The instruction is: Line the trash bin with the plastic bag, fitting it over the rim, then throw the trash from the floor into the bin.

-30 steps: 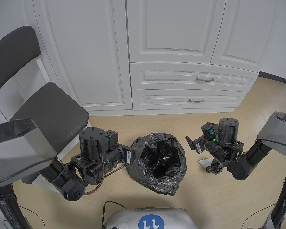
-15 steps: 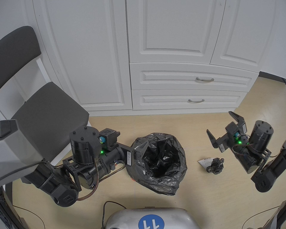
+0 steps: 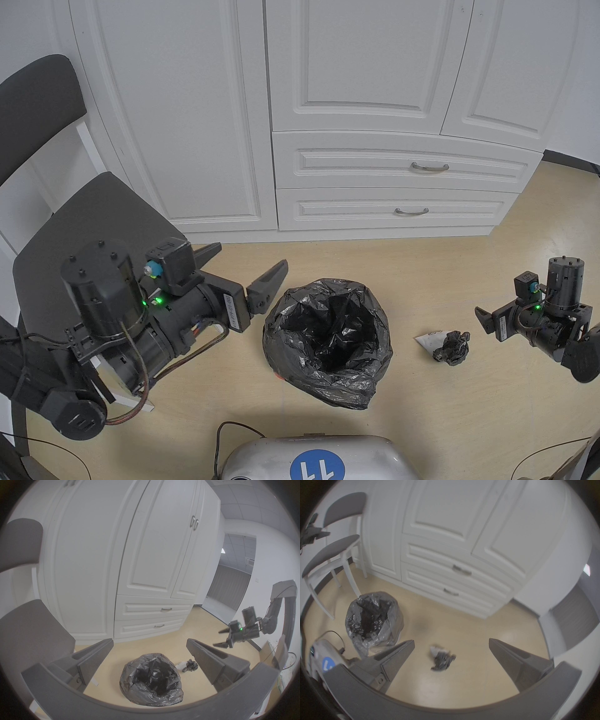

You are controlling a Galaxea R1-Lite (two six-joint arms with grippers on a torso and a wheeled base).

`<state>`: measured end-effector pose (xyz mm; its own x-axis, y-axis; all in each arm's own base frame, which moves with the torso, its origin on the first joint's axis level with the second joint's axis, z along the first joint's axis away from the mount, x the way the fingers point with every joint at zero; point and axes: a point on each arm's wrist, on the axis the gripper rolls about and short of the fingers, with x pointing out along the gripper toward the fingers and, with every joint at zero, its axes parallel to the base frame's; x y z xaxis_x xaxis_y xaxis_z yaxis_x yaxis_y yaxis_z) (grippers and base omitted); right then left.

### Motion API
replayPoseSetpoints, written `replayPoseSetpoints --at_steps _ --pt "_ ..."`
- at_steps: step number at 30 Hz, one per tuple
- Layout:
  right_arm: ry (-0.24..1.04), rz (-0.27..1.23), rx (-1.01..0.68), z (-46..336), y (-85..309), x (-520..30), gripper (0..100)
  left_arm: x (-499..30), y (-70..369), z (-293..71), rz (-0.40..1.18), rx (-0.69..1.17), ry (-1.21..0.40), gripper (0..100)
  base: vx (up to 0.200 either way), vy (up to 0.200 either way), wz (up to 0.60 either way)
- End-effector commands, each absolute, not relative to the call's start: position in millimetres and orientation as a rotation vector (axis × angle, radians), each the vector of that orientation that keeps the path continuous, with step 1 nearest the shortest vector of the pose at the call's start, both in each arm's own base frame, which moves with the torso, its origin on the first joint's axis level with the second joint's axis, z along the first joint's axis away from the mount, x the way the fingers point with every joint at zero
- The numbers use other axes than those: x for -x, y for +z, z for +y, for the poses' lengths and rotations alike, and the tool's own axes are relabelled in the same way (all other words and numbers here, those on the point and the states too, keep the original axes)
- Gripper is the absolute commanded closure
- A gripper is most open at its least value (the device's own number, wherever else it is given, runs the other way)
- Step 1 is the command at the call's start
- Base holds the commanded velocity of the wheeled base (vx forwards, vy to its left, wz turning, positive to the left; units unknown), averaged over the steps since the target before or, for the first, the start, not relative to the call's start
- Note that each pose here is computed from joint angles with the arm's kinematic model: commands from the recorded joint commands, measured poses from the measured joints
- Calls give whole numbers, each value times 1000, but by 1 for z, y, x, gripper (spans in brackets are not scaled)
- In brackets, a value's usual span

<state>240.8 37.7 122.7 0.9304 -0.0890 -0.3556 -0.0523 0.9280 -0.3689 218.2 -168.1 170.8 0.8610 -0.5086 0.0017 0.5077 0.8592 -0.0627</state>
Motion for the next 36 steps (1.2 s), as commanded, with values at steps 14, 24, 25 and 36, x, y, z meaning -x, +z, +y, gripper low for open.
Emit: replayPoseSetpoints --at_steps 14,24,25,36 --pt "-49 897 -349 -80 -27 -454 0 -165 218 -98 -165 150 -253 0 0 0 0" --pt "-80 1157 -222 -86 -97 -492 0 -166 223 -97 -185 147 -245 0 0 0 0" --pt "-84 1187 -204 -87 -108 -489 0 -168 223 -97 -185 147 -245 0 0 0 0" --pt "-85 1195 -211 -65 -119 -491 0 -166 225 -96 -192 153 -240 0 0 0 0"
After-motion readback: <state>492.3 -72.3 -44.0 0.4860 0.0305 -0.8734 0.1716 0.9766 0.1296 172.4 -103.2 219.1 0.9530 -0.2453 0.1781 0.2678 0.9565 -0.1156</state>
